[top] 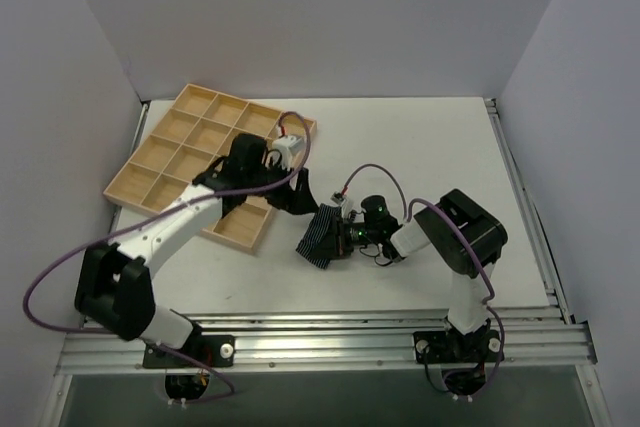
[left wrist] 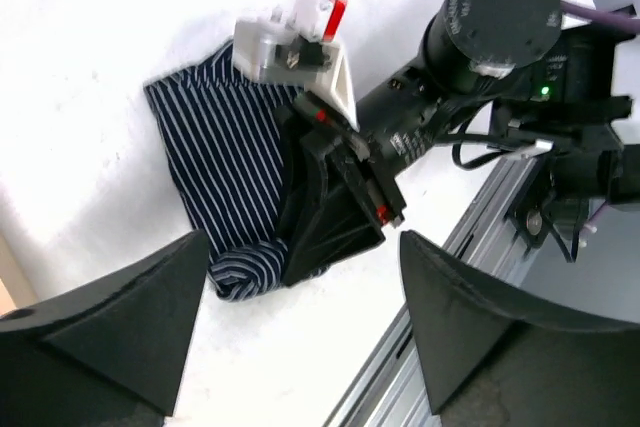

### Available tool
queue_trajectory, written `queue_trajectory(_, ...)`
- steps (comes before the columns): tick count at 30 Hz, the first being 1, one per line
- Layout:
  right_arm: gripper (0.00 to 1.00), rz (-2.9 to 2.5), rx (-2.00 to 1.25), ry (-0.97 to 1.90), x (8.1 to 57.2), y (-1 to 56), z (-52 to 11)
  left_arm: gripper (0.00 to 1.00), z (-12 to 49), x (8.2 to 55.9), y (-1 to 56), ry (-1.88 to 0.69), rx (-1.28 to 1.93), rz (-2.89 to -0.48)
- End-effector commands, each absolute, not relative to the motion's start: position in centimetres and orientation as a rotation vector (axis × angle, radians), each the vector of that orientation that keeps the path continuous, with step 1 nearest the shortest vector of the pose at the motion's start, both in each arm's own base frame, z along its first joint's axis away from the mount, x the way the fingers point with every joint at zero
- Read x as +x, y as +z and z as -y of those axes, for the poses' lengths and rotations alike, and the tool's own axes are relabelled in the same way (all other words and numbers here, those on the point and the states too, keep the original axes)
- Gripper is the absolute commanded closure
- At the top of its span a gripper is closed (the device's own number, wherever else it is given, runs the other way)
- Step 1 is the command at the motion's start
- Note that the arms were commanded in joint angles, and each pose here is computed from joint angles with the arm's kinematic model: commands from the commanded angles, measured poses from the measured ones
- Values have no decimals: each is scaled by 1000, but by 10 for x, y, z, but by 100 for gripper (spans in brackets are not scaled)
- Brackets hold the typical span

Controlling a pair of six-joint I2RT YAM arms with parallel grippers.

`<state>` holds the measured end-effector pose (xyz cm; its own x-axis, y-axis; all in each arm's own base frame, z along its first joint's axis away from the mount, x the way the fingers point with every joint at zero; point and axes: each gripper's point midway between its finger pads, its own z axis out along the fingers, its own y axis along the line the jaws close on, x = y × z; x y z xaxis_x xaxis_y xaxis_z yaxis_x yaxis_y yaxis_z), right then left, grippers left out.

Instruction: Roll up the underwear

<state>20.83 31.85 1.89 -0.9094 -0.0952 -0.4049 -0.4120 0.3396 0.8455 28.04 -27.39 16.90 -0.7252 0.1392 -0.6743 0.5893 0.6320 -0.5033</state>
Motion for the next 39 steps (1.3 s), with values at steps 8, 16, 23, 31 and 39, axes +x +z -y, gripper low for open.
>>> queue_trajectory(8, 90, -2742, -328, 1429, 155, -55, -276, 53, 259, 263, 139, -1455, 1216, -2259)
queue_trajectory(16, 89, -2735, -330, 1425, 157, -54, -276, 47, 259, 245, 98, -1322, 1378, -2335)
queue_trajectory(23, 89, -2737, -334, 1416, 157, -55, -275, 44, 266, 251, 78, -1257, 1367, -2318)
queue_trajectory(31, 89, -2739, -336, 1409, 157, -55, -275, 44, 273, 269, 65, -1198, 1322, -2318)
queue_trajectory(39, 89, -2737, -335, 1399, 158, -55, -275, 42, 277, 262, 57, -1232, 1319, -2327)
